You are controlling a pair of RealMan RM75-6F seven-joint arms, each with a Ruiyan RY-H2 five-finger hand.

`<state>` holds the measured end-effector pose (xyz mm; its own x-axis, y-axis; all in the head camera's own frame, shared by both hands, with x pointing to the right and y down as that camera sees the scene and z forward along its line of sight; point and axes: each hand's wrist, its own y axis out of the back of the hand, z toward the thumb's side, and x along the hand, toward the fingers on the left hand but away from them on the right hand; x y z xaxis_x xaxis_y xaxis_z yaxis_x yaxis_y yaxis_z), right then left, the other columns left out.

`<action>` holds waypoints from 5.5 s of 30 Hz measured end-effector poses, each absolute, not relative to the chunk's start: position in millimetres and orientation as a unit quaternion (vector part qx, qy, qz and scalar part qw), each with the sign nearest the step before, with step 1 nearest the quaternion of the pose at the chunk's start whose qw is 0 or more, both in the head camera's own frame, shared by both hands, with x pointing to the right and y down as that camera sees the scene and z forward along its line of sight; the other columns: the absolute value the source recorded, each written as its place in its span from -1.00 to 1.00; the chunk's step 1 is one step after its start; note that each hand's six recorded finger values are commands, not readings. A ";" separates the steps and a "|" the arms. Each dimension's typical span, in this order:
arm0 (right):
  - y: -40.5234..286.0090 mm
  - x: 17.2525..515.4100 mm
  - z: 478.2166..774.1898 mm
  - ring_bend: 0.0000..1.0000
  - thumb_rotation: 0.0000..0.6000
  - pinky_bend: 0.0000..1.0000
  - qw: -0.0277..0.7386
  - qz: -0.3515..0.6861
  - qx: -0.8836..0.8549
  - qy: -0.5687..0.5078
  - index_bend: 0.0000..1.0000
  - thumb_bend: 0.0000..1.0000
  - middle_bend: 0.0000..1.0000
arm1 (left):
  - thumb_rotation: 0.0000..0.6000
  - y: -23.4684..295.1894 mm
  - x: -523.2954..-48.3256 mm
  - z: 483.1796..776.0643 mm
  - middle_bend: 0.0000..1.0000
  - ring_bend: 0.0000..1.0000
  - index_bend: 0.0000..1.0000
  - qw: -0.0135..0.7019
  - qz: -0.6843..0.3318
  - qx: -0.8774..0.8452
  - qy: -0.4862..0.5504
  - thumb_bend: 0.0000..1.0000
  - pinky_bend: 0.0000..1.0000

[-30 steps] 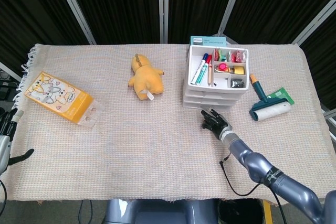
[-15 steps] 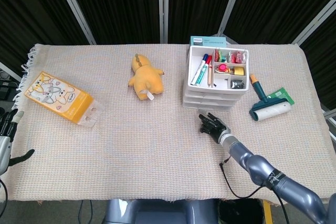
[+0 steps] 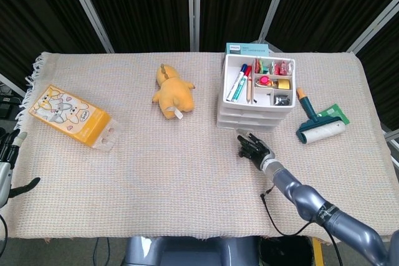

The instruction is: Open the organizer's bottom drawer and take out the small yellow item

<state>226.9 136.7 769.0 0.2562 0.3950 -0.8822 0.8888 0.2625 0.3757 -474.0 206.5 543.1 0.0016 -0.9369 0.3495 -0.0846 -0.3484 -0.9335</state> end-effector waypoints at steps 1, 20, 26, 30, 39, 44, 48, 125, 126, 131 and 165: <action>135.8 227.1 769.3 0.82 1.00 0.48 0.556 -0.221 0.565 0.569 -0.45 -0.46 0.78 | 1.00 206.4 -474.0 543.4 -1.00 -1.00 -1.00 0.378 -0.563 -0.598 0.427 -0.96 -1.00; 122.5 225.9 773.1 0.82 1.00 0.48 0.567 -0.205 0.552 0.576 -0.26 -0.46 0.78 | 1.00 205.7 -474.6 546.2 -1.00 -1.00 -1.00 0.377 -0.567 -0.598 0.424 -0.96 -1.00; 126.3 225.8 773.2 0.82 1.00 0.48 0.576 -0.204 0.549 0.571 -0.24 -0.46 0.78 | 1.00 205.8 -473.5 546.8 -1.00 -1.00 -1.00 0.377 -0.566 -0.600 0.422 -0.96 -1.00; 129.7 227.0 773.0 0.82 1.00 0.48 0.578 -0.205 0.548 0.569 -0.24 -0.46 0.78 | 1.00 206.2 -472.5 546.7 -1.00 -1.00 -1.00 0.378 -0.565 -0.601 0.421 -0.96 -1.00; 137.6 231.8 770.7 0.82 1.00 0.48 0.580 -0.208 0.549 0.565 -0.26 -0.45 0.78 | 1.00 207.6 -469.8 545.5 -1.00 -1.00 -1.00 0.380 -0.563 -0.602 0.419 -0.96 -1.00; 143.9 232.8 768.8 0.82 1.00 0.48 0.573 -0.217 0.556 0.562 -0.38 -0.46 0.78 | 1.00 208.0 -468.7 545.3 -1.00 -1.00 -1.00 0.381 -0.562 -0.603 0.419 -0.96 -1.00; 148.1 234.0 766.3 0.82 1.00 0.48 0.567 -0.222 0.562 0.561 -0.61 -0.46 0.78 | 1.00 208.4 -468.5 544.0 -1.00 -1.00 -1.00 0.382 -0.560 -0.604 0.420 -0.96 -1.00; 145.1 278.8 740.8 0.81 1.00 0.47 0.035 -0.496 0.697 0.516 -0.15 -0.42 0.77 | 1.00 211.0 -468.4 537.6 -1.00 -1.00 -1.00 0.384 -0.555 -0.604 0.424 -0.96 -1.00; 146.0 278.6 740.4 0.81 1.00 0.47 0.036 -0.495 0.698 0.516 -0.15 -0.42 0.77 | 1.00 211.0 -468.4 537.5 -1.00 -1.00 -1.00 0.384 -0.555 -0.604 0.424 -0.96 -1.00; 154.2 280.3 736.7 0.81 1.00 0.47 0.040 -0.496 0.702 0.510 -0.14 -0.42 0.77 | 1.00 211.5 -467.4 536.9 -1.00 -1.00 -1.00 0.385 -0.554 -0.605 0.424 -0.96 -1.00; 204.9 290.7 709.3 0.81 1.00 0.47 0.057 -0.484 0.731 0.478 -0.56 -0.44 0.77 | 1.00 215.3 -464.3 533.3 -1.00 -1.00 -1.00 0.389 -0.549 -0.606 0.424 -0.96 -1.00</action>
